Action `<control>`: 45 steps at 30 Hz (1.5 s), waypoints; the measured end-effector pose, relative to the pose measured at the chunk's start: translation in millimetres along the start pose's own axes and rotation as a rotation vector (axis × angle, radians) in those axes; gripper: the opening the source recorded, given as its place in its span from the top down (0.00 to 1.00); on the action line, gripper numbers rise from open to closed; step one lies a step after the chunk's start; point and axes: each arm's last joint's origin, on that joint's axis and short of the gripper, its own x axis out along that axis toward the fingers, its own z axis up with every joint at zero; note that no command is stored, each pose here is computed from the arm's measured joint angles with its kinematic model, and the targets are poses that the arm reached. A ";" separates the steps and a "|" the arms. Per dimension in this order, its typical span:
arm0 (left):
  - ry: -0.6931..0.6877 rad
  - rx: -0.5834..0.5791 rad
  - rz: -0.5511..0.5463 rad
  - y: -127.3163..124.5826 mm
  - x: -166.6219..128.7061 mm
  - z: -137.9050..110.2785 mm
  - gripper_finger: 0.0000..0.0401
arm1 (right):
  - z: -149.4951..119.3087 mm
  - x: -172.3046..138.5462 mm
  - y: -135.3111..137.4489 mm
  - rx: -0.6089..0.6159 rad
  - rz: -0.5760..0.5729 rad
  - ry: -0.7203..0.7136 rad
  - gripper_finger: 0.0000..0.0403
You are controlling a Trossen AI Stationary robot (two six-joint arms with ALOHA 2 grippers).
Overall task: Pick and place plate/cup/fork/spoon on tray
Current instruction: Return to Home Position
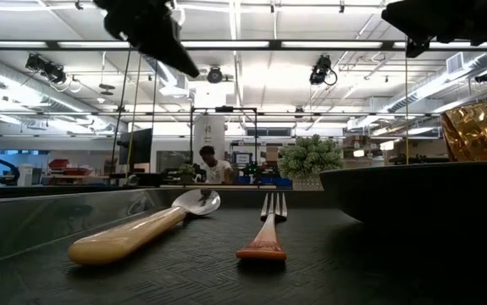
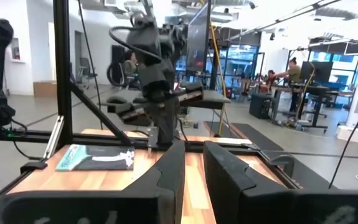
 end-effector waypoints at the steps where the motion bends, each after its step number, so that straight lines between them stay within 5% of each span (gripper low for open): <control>1: -0.020 0.004 0.005 0.9 -0.5 -6.7 0.98 | -0.5 -1.6 -0.2 0.001 -0.001 -0.006 0.84; 7: -0.139 -0.013 0.002 10.4 -7.0 -52.9 0.98 | -1.4 -8.9 -1.1 0.003 0.006 -0.011 0.84; 20: -0.558 -0.301 -0.020 15.9 -30.5 -136.5 0.98 | 4.2 -22.1 -3.4 0.033 0.017 -0.091 0.89; 26: -0.669 -0.438 -0.071 15.1 -42.4 -152.3 0.99 | -19.3 -20.6 -1.1 0.085 -0.020 -0.161 0.94; 34: -0.815 -0.495 -0.185 10.5 -60.1 -160.8 0.99 | -41.1 -22.8 -9.1 0.266 -0.381 -0.138 0.98; 45: -0.801 -0.496 -0.214 9.2 -68.8 -178.5 0.99 | -41.9 -22.8 -9.3 0.245 -0.395 -0.126 0.92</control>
